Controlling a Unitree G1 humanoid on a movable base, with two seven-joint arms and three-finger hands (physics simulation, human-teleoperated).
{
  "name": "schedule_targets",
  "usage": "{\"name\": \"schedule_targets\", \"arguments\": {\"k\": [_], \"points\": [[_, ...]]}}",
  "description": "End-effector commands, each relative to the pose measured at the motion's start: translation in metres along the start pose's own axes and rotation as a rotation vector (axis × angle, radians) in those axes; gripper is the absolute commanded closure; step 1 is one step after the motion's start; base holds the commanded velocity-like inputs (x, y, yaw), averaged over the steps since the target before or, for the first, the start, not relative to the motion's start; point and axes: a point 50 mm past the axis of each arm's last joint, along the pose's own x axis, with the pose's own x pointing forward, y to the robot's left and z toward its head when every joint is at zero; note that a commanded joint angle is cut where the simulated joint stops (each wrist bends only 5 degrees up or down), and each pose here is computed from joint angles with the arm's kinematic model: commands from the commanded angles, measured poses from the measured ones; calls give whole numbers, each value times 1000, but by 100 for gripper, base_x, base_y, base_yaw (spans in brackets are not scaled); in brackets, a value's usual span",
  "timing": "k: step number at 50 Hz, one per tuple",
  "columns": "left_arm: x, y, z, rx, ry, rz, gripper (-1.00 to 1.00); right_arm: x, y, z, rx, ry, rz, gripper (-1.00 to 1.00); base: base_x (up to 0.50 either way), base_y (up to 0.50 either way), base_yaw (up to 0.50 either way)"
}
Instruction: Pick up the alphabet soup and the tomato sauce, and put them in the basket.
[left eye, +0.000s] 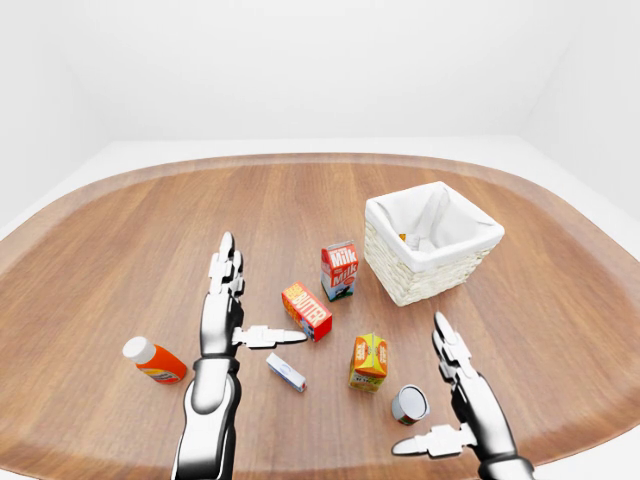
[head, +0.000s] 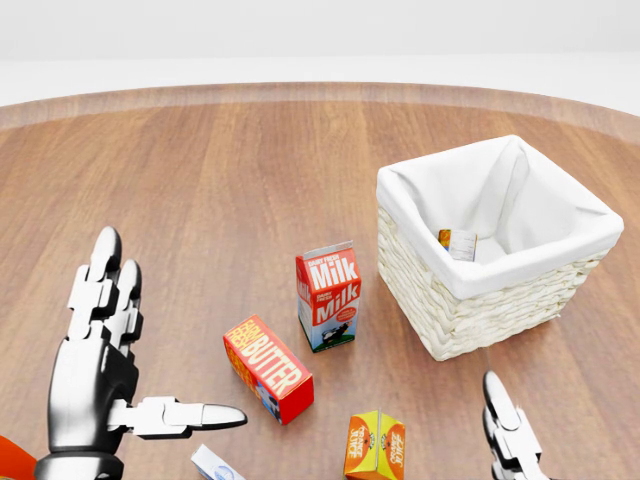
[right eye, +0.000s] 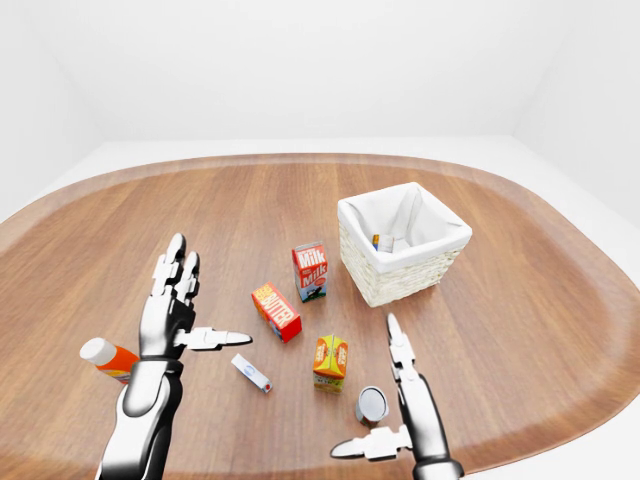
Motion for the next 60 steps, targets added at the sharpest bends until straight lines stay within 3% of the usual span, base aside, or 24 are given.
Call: {"name": "schedule_targets", "arguments": {"k": [1,34,58,60], "points": [[0,0,1,-3,-5,4,-100,-4,-1,-15,13,68,-7,-100,0,0,0],[1,0,0,-4,1,7,-100,-13,-4,-47,81,205,-29,-100,0,0,0],[1,1,0,-5,-1,7,-100,-5,-17,-57,89,224,-64,-100,0,0,0],[1,1,0,-5,-2,6,-100,-5,-16,-68,100,267,-65,-100,0,0,0]]}}
